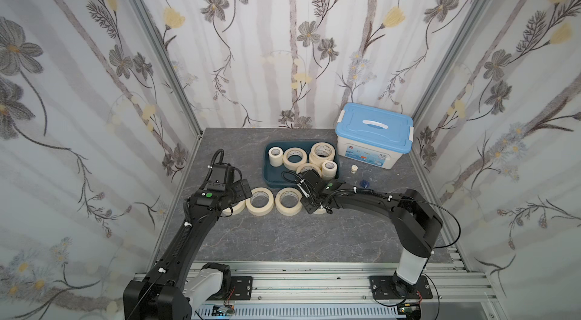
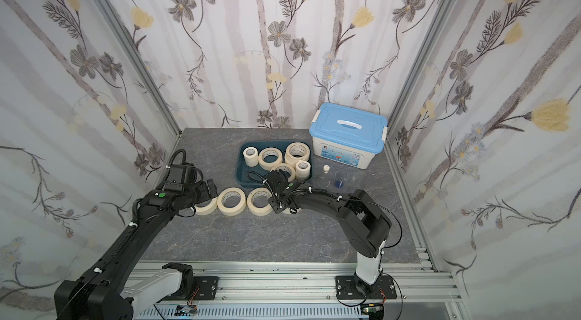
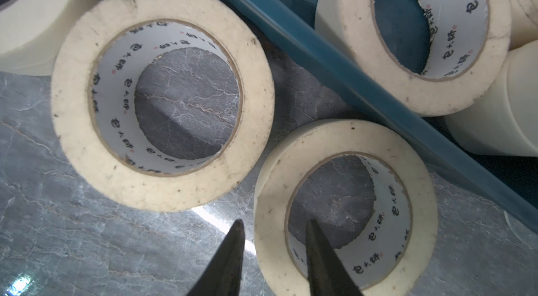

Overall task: Take out the art tape in the storage box
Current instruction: Place the art tape at the center of the board, then pick up the art tape from the storage box.

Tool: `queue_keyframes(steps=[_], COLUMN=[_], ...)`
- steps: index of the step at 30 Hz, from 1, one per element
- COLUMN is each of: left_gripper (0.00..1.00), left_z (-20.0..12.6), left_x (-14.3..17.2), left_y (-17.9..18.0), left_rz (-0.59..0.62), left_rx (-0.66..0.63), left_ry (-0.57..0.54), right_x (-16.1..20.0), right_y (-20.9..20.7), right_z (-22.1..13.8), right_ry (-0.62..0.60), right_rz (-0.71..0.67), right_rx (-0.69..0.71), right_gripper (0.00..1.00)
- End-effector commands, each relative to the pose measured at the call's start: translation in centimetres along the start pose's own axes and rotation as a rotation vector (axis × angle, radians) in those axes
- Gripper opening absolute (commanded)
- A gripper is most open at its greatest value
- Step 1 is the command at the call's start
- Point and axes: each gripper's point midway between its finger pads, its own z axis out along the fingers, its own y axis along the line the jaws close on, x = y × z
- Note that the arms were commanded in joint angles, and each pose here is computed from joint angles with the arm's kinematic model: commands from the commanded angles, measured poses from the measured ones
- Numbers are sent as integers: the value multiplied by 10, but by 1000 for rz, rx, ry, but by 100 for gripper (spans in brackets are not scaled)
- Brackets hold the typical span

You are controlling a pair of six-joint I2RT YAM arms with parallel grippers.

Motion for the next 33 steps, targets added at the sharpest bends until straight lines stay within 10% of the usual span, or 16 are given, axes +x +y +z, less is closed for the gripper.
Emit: queue_keyframes(steps=[1, 33], left_gripper=[100, 100], left_z=[-3, 1], left_x=[-6, -25], left_y=[-5, -94], left_rz=[-4, 45], left_rx=[20, 219], left_ry=[-16, 155], right_x=[-2, -16], right_y=[-1, -61], right_z=[-8, -97], right_ry=[-10, -168], right_rz=[2, 232], right_rx=[-9, -66], right_gripper=[40, 70])
